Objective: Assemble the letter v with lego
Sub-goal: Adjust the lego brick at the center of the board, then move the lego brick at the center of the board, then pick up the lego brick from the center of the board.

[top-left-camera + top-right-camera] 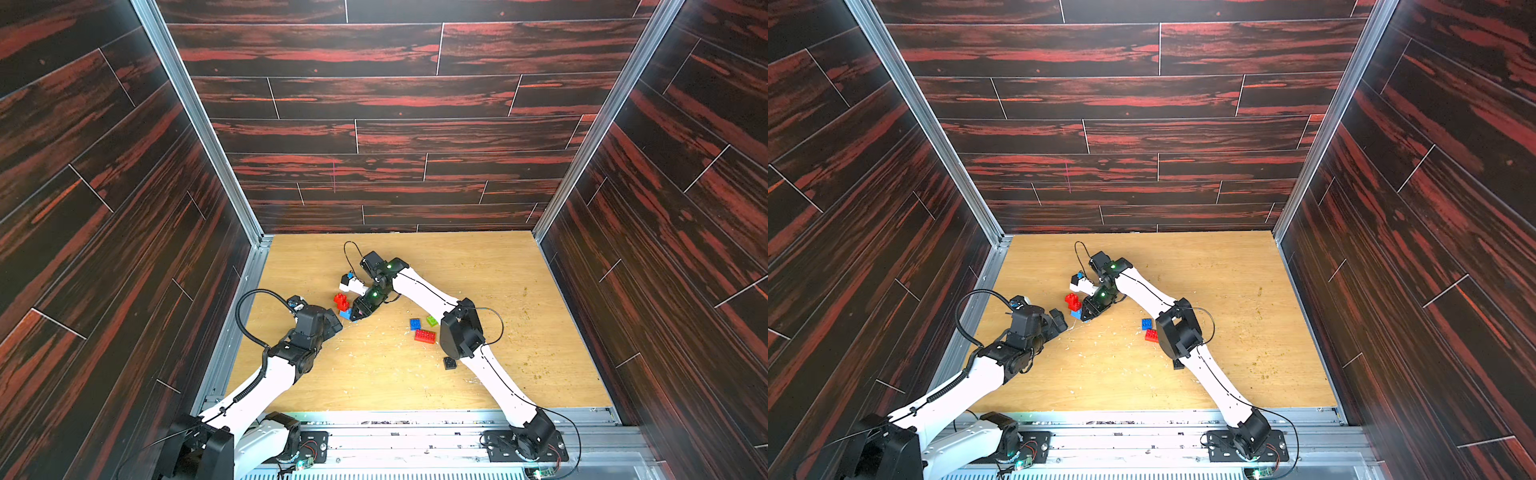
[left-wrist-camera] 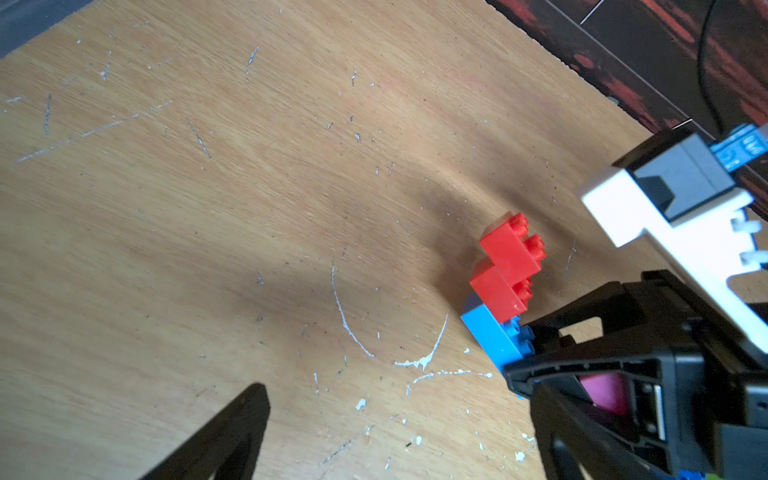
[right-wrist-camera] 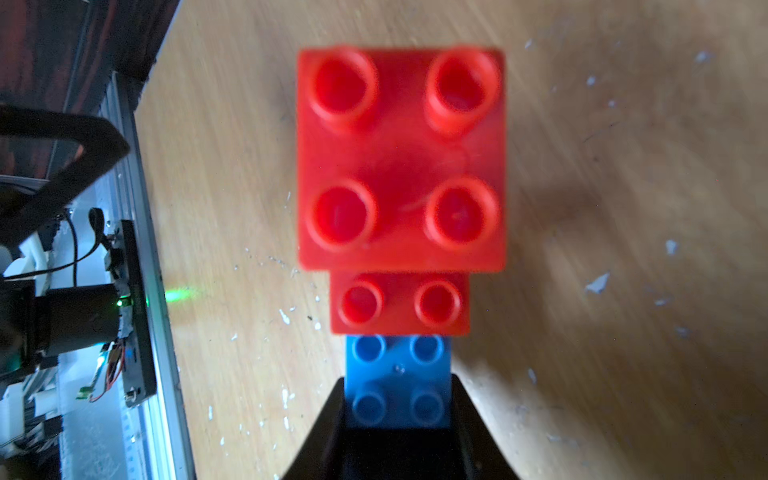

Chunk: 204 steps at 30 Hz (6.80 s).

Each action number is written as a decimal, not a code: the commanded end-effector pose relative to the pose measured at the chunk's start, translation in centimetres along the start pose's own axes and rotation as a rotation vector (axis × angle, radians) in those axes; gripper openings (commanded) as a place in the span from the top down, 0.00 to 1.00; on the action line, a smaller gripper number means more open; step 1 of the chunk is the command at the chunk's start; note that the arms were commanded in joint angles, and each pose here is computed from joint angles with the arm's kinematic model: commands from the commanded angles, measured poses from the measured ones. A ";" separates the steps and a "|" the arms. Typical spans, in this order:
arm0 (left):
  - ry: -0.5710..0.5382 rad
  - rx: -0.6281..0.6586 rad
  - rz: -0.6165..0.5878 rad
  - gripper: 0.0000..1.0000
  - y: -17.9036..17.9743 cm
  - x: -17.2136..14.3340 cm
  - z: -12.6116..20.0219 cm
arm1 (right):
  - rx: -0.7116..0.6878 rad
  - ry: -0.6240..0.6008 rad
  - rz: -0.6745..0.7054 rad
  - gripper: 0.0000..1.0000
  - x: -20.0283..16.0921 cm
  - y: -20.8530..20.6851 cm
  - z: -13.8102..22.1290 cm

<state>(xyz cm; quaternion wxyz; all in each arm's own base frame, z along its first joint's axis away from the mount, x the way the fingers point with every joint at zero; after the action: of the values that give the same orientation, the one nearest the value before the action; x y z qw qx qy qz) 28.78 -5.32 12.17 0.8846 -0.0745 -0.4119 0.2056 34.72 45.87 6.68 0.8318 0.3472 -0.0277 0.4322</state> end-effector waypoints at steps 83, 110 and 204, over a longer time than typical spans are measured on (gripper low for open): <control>0.084 0.022 -0.069 0.00 -0.6 -0.9 -1.8 | -0.066 -0.068 -0.184 0.33 0.0 -6.9 1.3; 0.303 0.001 -0.368 0.00 -5.2 -4.6 -5.6 | -0.515 -0.309 -0.251 0.10 3.0 -8.1 12.3; 0.458 -0.706 -1.433 0.07 -25.0 -14.4 0.4 | -0.623 -0.732 -0.904 0.02 -30.3 -3.3 24.8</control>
<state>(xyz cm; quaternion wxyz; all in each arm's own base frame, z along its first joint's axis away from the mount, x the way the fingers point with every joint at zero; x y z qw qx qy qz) 28.34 -33.55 9.72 0.8106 -0.1083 -0.2270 -0.5289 25.18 8.43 13.42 0.9290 0.1802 -0.2927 -0.1372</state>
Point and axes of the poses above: each gripper's point midway between its finger pads, its own z axis back along the fingers, its own y axis along the line the jaws close on, x = y × z, the point moved 3 cm from there along z, back along the fingers, and after that the axes turned 5 degrees about -z, right-handed, at the moved point
